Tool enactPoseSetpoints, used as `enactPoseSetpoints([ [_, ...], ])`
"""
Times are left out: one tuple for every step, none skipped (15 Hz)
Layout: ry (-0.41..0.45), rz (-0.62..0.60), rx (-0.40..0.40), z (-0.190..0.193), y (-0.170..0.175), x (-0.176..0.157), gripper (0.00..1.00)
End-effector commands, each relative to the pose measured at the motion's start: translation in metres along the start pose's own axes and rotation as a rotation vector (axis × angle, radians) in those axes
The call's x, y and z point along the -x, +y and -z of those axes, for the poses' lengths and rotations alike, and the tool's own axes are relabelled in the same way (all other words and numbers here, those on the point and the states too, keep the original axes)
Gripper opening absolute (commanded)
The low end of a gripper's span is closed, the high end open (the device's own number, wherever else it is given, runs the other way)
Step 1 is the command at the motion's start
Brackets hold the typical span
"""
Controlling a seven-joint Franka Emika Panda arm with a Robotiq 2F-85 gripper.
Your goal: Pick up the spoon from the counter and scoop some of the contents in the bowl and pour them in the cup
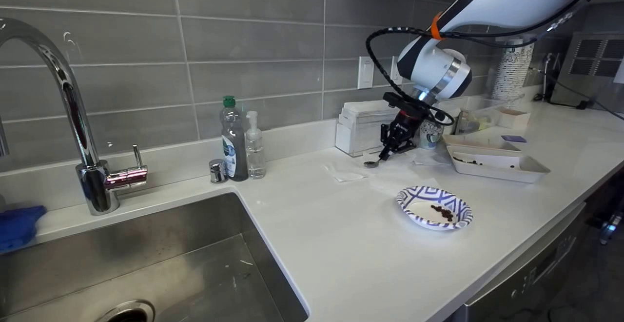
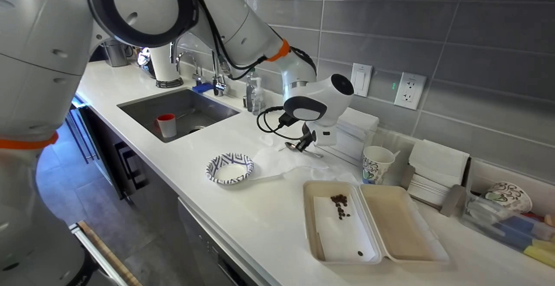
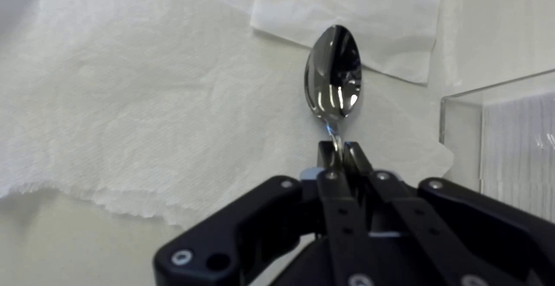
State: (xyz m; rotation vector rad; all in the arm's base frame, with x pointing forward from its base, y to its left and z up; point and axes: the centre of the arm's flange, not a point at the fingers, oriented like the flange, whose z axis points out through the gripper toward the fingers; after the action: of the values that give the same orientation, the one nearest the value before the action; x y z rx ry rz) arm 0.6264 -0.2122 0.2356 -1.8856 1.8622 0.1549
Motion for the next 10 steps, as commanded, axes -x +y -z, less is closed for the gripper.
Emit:
enactPoseSetpoints([
  [-0.006, 0.017, 0.028, -0.005, -0.008, -0.008, 0.27],
  [-0.006, 0.024, 0.033, -0.005, -0.008, -0.008, 0.34],
  [0.001, 0.028, 0.034, -0.004, -0.008, -0.007, 0.4],
  [0.003, 0.035, 0.036, -0.002, -0.008, -0.005, 0.48],
  [0.009, 0.04, 0.035, 0.0, -0.008, -0.004, 0.56],
  [0.016, 0.049, 0.036, 0.004, -0.008, 0.0, 0.63],
  [0.026, 0.058, 0.034, 0.008, -0.008, 0.003, 0.7],
  [0.04, 0.069, 0.034, 0.013, -0.008, 0.007, 0.78],
  [0.05, 0.079, 0.037, 0.017, -0.008, 0.012, 0.85],
  [0.06, 0.089, 0.048, 0.023, -0.007, 0.017, 0.92],
])
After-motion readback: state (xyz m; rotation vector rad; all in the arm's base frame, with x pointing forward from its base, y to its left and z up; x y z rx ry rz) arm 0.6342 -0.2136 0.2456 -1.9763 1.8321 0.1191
